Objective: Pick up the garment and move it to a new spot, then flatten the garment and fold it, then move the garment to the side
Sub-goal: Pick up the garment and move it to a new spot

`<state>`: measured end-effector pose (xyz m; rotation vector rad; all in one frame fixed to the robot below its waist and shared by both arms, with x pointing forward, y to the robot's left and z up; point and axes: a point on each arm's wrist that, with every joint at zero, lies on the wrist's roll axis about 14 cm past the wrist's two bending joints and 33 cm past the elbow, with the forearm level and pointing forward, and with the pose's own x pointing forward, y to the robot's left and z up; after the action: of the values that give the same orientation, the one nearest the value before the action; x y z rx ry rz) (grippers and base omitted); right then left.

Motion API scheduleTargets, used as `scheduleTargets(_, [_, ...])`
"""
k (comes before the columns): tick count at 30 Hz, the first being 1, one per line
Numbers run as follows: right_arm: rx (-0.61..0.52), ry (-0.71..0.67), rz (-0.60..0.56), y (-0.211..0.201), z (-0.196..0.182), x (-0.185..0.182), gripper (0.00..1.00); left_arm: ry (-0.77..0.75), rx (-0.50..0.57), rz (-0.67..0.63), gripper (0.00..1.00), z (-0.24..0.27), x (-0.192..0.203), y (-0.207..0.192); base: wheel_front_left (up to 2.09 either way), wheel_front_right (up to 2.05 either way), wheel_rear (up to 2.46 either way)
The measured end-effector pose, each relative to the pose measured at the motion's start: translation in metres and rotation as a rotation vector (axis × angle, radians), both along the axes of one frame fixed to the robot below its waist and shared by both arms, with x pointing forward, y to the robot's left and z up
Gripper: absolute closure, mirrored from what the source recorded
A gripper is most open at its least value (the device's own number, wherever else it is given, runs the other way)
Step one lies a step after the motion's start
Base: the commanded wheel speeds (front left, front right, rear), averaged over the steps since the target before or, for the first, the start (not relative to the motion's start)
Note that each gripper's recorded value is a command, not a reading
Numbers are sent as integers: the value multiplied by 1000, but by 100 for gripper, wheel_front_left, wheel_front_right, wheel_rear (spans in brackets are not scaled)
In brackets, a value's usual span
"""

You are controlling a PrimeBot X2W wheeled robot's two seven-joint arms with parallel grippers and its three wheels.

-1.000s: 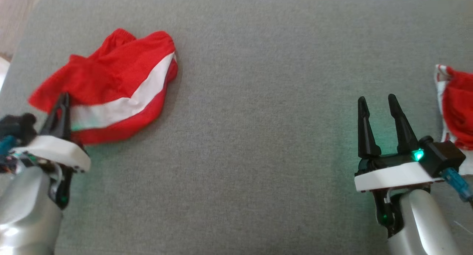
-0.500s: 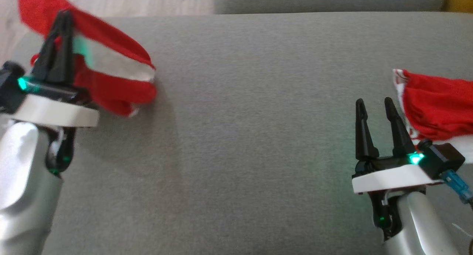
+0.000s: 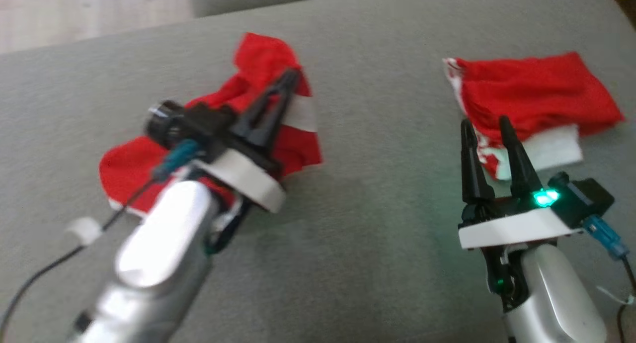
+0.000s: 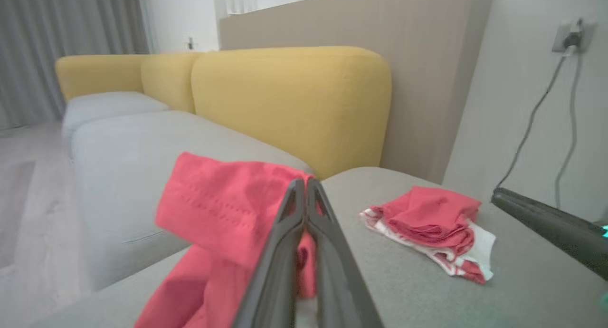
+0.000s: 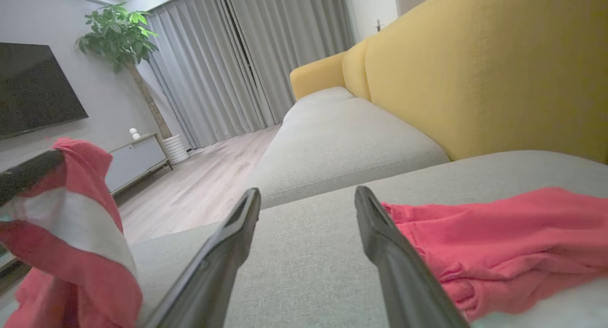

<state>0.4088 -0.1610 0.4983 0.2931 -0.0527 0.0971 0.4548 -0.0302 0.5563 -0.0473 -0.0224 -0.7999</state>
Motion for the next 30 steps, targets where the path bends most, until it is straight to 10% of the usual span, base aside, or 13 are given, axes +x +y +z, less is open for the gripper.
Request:
scheduleTargets(1, [-1, -2, -13, -5, 1, 0, 0, 17, -10, -26, 67, -5, -1, -14, 0, 0, 0])
scheduleTargets(2, [-4, 0, -25, -9, 1, -2, 0, 20, -24, -47, 0, -6, -2, -26, 0, 0, 0])
scheduleTargets(9, [-7, 30, -96, -33, -9, -7, 0, 6, -96, -54, 0, -12, 14, -52, 0, 0, 0])
scheduleTargets(19, [-17, 6, -19, -6, -5, 9, 0, -73, -103, 267, 0, -1, 36, 73, 0, 0, 0])
scheduleTargets(30, [-16, 0, 85, 31, -2, 0, 0, 78, -103, 623, 0, -55, -50, 192, 0, 0, 0])
